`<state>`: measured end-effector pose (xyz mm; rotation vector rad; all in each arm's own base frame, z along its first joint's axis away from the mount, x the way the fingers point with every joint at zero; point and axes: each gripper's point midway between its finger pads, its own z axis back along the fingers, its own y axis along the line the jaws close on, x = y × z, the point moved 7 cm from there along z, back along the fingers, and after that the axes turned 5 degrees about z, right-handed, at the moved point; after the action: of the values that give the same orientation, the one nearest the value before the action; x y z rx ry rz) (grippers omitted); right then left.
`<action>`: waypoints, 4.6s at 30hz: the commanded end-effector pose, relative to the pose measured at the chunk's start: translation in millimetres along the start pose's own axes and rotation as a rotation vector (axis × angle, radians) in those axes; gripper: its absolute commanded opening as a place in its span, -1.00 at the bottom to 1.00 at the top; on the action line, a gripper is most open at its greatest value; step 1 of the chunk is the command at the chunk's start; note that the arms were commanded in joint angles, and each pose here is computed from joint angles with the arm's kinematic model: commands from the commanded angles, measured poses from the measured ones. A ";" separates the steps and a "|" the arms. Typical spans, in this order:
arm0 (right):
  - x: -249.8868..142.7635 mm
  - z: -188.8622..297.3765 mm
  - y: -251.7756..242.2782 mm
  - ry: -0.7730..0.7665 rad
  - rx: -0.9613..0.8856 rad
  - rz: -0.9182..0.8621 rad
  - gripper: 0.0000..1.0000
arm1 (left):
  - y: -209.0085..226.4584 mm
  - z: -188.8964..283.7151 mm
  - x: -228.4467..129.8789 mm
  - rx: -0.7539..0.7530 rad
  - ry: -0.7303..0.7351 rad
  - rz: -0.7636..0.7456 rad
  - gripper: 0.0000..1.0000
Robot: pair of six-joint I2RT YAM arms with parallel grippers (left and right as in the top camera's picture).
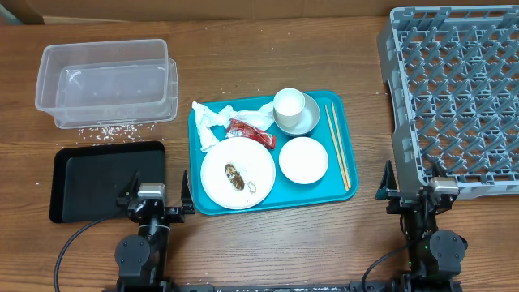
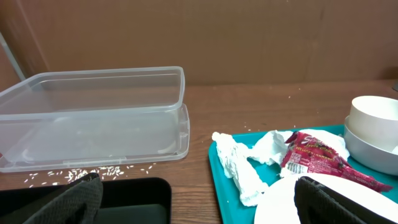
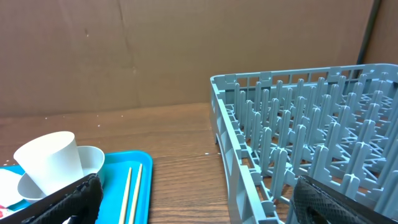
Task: Sort waste into correct bins and load items into the dishwasher
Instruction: 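Move the left gripper over the white tissue on the teal tray, then grasp the white tissue with the left gripper and lift it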
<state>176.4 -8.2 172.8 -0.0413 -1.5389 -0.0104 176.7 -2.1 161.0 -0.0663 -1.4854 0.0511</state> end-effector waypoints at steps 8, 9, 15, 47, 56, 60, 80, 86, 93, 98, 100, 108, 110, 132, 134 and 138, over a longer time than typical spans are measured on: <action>-1.6 0.0 -0.2 -0.007 -0.006 0.004 1.00 | -36.3 10.8 35.9 -0.381 -0.151 0.262 1.00; -1.6 0.0 -0.2 -0.007 -0.006 0.004 1.00 | -51.7 19.5 41.8 -0.559 -0.124 0.367 1.00; -1.6 0.0 -0.2 -0.007 -0.006 0.004 1.00 | -70.1 42.4 66.6 -0.840 -0.082 0.657 0.99; -1.6 0.0 -0.2 -0.007 -0.006 0.004 1.00 | -82.6 -70.1 188.6 -0.236 1.013 0.199 1.00; -1.6 0.0 -0.2 -0.007 -0.006 0.004 1.00 | -89.6 -127.9 124.8 0.242 1.161 0.050 1.00; -1.6 0.0 -0.2 -0.007 -0.006 0.004 1.00 | -97.6 -159.8 100.7 0.234 1.163 0.068 0.99; -1.6 0.0 -0.2 -0.007 -0.006 0.004 1.00 | -83.6 -220.1 2.3 0.427 1.290 0.192 0.17; -1.6 0.0 -0.2 -0.007 -0.006 0.004 1.00 | -71.4 -234.4 1.7 0.474 1.234 0.349 0.13; -1.6 0.0 -0.2 -0.007 -0.006 0.004 1.00 | -87.3 -238.0 0.8 0.385 1.253 0.444 0.02; -1.6 0.0 -0.2 -0.007 -0.006 0.004 1.00 | -91.9 -236.9 -5.1 0.406 1.246 0.459 0.06; -1.6 0.0 -0.2 -0.007 -0.006 0.004 1.00 | -89.0 -237.2 -9.0 0.429 1.230 0.444 0.05; -1.6 0.0 -0.2 -0.007 -0.006 0.004 1.00 | -78.3 -230.2 -25.5 0.513 1.225 0.406 0.05; -1.6 0.0 -0.2 -0.007 -0.006 0.004 1.00 | -77.5 -228.7 -33.4 0.513 1.227 0.406 0.05; -1.6 0.0 -0.2 -0.007 -0.006 0.004 1.00 | -68.8 -217.3 -73.1 0.559 1.218 0.423 0.04; -1.6 0.0 -0.2 -0.007 -0.006 0.004 1.00 | -68.7 -217.0 -73.3 0.559 1.219 0.422 -0.10; -1.6 0.0 -0.2 -0.007 -0.006 0.004 1.00 | -69.5 -218.4 -71.3 0.554 1.217 0.426 -0.67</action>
<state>176.3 -8.2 173.1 -0.0414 -1.5408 -0.0103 387.8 -80.0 81.4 0.0183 -0.1900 0.6466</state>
